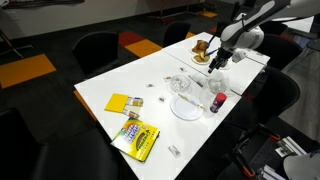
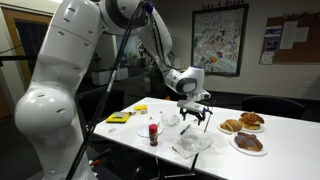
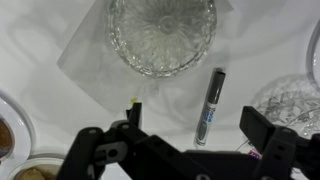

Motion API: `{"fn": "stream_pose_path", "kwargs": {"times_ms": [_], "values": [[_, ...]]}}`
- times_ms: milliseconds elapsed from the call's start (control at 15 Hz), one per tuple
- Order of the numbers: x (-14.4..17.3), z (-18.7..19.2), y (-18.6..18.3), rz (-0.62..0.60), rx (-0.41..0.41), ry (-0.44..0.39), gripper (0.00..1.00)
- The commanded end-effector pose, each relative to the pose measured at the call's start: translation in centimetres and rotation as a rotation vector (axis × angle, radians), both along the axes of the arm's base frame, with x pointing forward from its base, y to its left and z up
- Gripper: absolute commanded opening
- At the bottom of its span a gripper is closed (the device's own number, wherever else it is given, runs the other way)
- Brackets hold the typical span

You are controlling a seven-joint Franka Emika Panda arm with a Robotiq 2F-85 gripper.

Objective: Put the marker on the plate

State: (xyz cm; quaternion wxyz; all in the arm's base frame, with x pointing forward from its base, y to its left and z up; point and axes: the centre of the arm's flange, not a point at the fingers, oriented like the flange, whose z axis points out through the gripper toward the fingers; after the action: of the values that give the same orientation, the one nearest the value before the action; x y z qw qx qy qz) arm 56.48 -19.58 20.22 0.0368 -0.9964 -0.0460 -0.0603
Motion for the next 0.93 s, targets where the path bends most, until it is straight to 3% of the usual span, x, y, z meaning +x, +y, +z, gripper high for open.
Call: {"fn": "stream_pose_path", "kwargs": {"times_ms": [0, 333, 600, 867], "values": [[2.8, -1.4, -0.7, 0.075, 0.028, 0.000, 1.00], [5.2, -3.3, 3.5, 0.212, 0.109, -0.049, 1.00], [5.8, -5.3, 6.1, 0.246, 0.101, 0.019, 1.00], [5.7, -6.7, 6.0, 0.223, 0.042, 0.093, 1.00]]}}
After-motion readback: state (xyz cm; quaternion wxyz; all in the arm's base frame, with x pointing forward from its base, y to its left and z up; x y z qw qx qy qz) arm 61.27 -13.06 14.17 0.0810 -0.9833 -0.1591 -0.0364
